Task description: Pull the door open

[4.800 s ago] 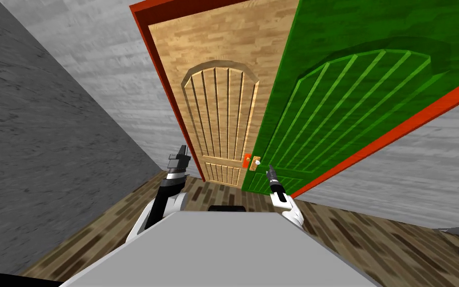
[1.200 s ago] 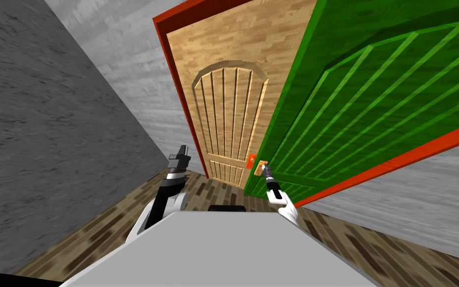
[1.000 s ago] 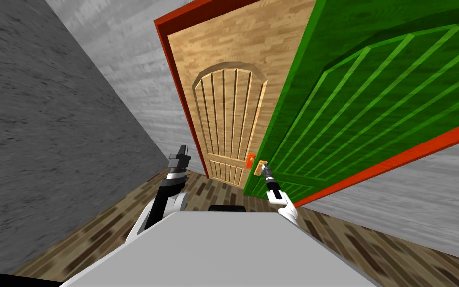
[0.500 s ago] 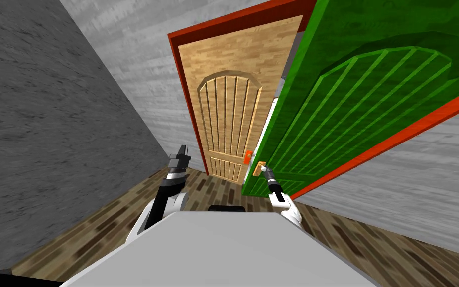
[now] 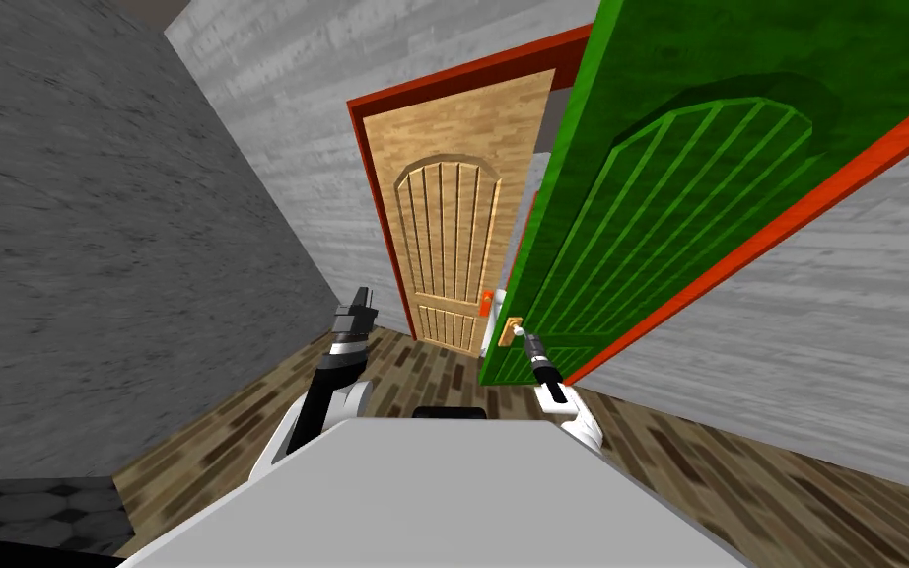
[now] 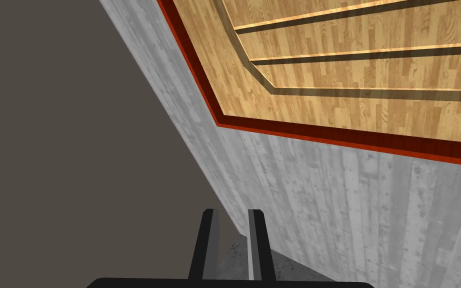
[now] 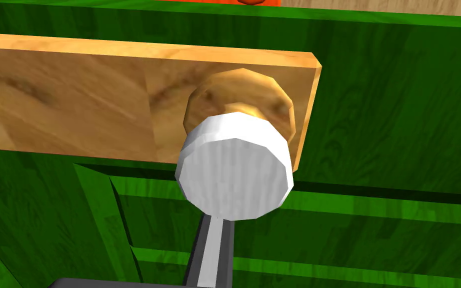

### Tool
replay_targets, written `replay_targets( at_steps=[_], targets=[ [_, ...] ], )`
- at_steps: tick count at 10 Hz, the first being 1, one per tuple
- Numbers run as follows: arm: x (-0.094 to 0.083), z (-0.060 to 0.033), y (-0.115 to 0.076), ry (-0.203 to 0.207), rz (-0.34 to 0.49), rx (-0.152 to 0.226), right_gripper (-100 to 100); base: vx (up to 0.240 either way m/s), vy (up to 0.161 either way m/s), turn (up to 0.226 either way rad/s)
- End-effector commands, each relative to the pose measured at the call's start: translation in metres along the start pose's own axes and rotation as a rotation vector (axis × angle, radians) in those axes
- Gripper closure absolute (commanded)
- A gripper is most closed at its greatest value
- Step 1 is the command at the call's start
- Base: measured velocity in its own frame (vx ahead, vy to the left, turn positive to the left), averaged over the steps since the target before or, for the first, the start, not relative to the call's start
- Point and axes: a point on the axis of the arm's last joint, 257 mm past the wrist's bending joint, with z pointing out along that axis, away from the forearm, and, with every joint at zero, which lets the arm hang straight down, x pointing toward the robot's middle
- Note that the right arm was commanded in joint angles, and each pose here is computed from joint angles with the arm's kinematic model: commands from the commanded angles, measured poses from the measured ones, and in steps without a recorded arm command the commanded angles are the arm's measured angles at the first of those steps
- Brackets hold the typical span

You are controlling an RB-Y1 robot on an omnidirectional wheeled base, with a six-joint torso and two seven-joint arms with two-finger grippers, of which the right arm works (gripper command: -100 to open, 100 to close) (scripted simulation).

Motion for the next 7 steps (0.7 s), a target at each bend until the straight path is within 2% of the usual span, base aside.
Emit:
replay_targets(
  at_steps=[1,3,5,6,7],
  targets=[
    [0.012,-0.0015,0.004,0.03,0.006,-0.009,-100,-0.216,-0.047,0.049],
    [0.024,-0.003,0.008,0.062,0.011,-0.017,-100,-0.211,-0.039,0.102],
    [0.035,-0.0048,0.01,0.091,0.017,-0.024,-100,-0.202,0.01,0.068],
    [0.032,-0.0045,0.009,0.081,0.014,-0.02,-100,-0.102,-0.011,0.008],
    [0.032,-0.0022,0.01,0.08,0.015,-0.026,-100,0.105,-0.026,0.015]
  ],
)
